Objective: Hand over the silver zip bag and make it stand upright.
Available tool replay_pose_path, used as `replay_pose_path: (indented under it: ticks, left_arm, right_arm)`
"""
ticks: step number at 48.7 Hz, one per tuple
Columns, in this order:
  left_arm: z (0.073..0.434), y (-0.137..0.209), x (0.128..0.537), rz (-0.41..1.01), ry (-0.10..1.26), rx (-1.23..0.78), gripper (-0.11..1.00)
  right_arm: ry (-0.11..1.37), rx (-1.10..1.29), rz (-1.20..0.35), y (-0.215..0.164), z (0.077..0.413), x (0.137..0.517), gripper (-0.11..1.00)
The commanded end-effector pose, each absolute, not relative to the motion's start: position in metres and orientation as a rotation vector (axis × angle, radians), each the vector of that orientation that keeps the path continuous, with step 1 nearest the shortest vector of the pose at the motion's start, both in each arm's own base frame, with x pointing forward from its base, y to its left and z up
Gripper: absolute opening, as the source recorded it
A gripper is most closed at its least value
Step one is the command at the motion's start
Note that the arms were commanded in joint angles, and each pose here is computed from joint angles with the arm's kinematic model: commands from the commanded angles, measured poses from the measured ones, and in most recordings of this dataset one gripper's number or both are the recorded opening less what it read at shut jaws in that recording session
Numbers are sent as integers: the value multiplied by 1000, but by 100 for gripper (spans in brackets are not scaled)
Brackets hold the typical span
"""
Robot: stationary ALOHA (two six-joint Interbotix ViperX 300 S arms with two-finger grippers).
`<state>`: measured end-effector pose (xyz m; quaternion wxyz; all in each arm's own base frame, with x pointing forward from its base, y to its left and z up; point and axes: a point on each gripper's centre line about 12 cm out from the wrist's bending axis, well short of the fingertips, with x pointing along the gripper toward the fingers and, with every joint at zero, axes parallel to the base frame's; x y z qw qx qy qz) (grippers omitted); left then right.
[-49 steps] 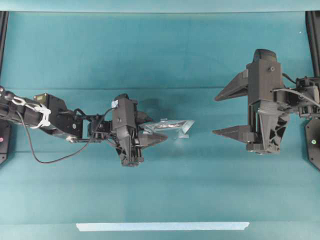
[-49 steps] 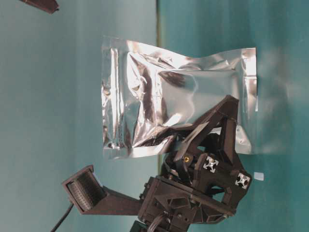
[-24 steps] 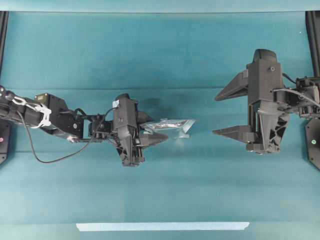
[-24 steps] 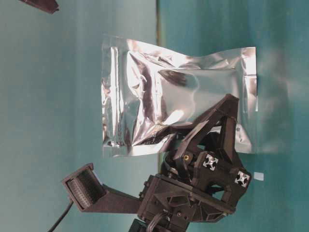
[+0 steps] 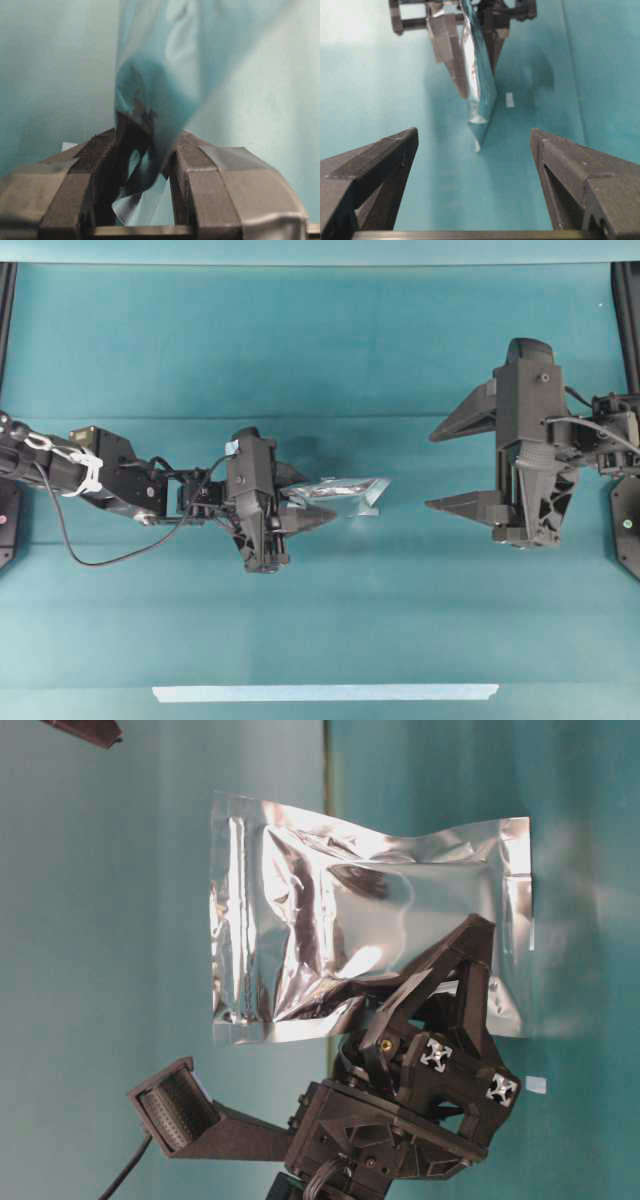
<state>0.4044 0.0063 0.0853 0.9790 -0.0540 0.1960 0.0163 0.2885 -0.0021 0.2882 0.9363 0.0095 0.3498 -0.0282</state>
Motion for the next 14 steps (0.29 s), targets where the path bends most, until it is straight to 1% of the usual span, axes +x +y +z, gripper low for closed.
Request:
replay_pose_path:
  ticks: [1, 14]
  left_arm:
    - [91, 4, 408, 27, 374, -108, 29]
    - [91, 5, 408, 27, 374, -106, 29]
  right_arm:
    - [686, 23, -58, -2, 296, 288, 91]
    - [686, 26, -59, -2, 296, 288, 91]
